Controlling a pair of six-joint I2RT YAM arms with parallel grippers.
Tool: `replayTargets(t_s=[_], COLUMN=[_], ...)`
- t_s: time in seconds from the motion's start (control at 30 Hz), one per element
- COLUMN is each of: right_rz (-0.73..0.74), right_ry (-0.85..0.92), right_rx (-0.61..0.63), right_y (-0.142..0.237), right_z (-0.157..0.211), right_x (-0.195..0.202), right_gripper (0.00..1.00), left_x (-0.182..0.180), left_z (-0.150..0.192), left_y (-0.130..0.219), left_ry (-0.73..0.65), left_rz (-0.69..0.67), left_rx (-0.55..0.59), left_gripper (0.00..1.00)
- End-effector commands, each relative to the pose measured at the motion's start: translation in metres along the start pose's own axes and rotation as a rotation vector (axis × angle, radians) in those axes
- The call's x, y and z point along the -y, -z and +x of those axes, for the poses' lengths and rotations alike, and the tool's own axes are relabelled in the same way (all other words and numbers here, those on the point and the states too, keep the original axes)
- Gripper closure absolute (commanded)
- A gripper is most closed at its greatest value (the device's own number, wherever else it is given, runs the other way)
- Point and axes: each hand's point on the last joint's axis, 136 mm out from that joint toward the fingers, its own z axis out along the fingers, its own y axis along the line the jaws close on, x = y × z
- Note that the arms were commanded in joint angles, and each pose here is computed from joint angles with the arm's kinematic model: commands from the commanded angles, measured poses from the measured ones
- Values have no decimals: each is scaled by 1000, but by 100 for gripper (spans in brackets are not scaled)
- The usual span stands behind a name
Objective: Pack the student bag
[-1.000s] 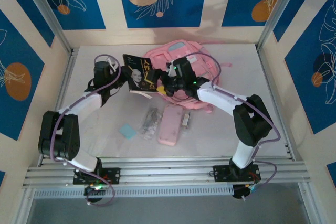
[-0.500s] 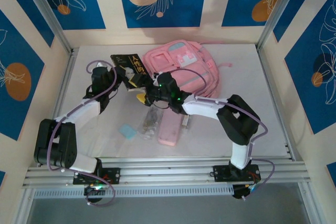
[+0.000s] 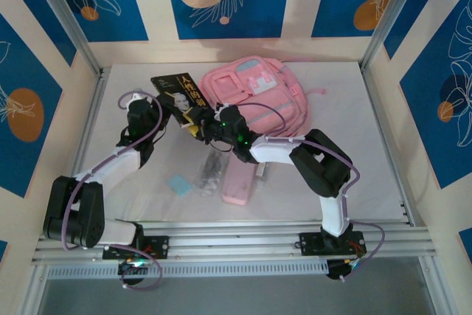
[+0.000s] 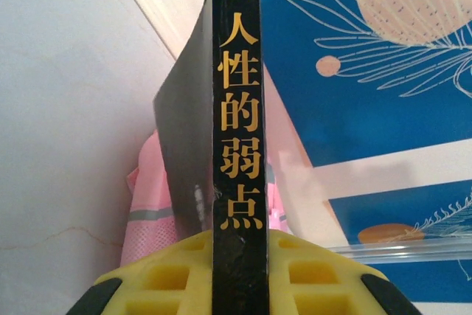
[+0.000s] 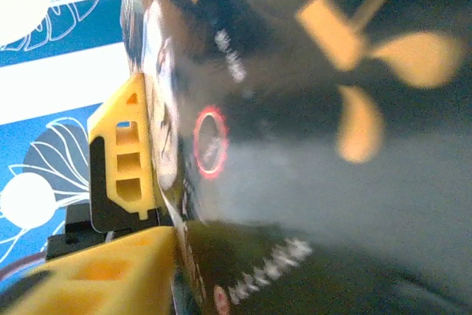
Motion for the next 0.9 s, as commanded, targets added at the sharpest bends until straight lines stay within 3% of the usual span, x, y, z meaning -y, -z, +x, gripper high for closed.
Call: replayTargets(t_s=[0.0, 0.07, 0.2, 0.33, 0.63, 0.87], right_rz=[-72, -79, -90, -44, 194, 402], right_ry=[21, 33, 97, 216, 368, 443], right_rx=[61, 71, 85, 76, 153, 307], right_y=[4, 9, 28, 58, 167, 266], right_z=[-21, -29, -48, -73, -139, -169], right_x=[-17, -21, -38, -51, -41, -34], right_gripper=[94, 100, 100, 100, 100, 100], left_x=[37, 35, 39, 42, 56, 62], left_z=[1, 4, 18, 49, 144, 224], left_y=[10, 11, 15, 17, 12, -12], left_ry=[11, 4, -82, -251, -680, -984], left_rz=[129, 124, 108, 85, 126, 165], left_rx=[-3, -11, -71, -205, -499, -736], left_gripper=[99, 89, 37, 18, 19, 21])
